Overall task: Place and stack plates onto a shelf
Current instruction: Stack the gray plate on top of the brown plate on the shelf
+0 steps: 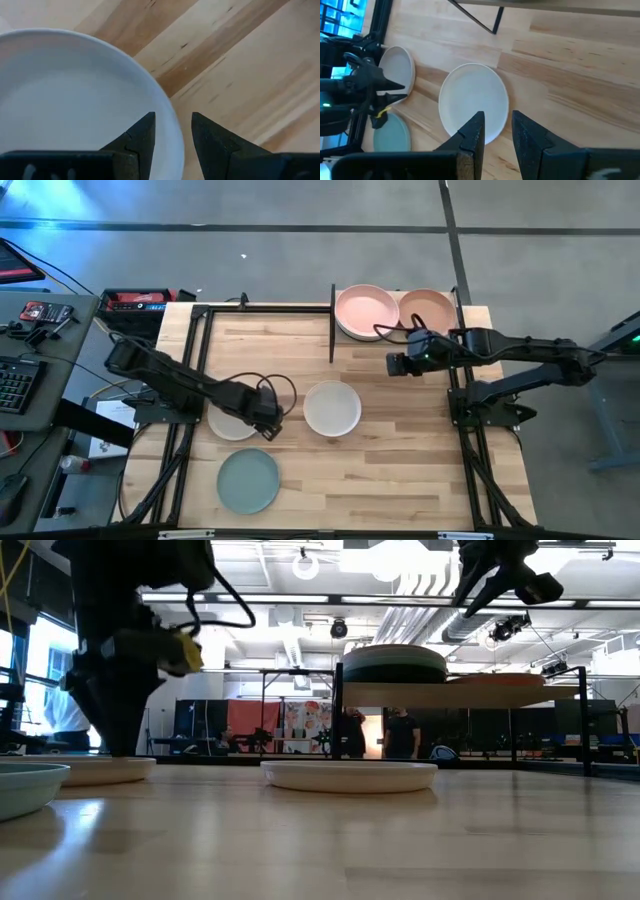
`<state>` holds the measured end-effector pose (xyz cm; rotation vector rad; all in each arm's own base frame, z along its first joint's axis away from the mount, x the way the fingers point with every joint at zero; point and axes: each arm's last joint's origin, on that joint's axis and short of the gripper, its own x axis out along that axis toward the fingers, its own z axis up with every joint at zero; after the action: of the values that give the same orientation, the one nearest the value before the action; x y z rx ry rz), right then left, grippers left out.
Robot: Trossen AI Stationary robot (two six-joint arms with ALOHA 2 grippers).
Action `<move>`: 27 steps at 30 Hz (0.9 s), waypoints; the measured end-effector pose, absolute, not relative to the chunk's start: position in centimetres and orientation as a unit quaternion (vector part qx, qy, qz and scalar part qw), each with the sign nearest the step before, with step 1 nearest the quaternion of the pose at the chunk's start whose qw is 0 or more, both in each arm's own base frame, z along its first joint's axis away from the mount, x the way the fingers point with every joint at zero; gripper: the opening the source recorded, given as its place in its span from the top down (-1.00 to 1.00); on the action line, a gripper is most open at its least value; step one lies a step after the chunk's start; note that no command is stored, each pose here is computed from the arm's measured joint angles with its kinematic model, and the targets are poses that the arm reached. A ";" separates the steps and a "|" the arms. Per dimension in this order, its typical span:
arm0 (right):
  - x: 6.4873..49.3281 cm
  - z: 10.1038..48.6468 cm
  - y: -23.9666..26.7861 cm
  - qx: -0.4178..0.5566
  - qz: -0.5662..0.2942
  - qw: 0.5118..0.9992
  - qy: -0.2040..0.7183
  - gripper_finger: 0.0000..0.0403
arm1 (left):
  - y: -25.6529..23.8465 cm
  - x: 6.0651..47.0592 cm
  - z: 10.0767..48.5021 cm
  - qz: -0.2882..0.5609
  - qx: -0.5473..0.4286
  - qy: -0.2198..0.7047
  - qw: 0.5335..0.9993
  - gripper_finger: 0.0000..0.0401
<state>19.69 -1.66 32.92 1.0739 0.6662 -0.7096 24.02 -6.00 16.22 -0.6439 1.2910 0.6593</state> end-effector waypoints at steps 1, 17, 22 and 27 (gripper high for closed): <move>19.7 32.9 -1.7 0.491 -0.324 0.749 0.304 0.62 | -6.0 24.1 15.9 0.299 -0.287 0.584 0.699 0.42; 19.8 33.0 -1.7 0.481 -0.315 0.758 0.309 0.62 | -6.4 24.6 13.5 0.288 -0.242 0.630 0.679 0.63; 19.9 33.1 -1.7 0.484 -0.310 0.761 0.302 0.62 | -6.4 24.2 14.5 0.230 -0.220 0.644 0.695 0.93; 20.0 33.2 -1.7 0.486 -0.306 0.763 0.297 0.62 | -6.5 24.0 15.5 0.168 -0.196 0.652 0.713 0.98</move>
<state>19.99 -1.65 33.17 1.0578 0.6466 -0.6646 24.02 -6.54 15.46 -0.4349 1.4456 0.3726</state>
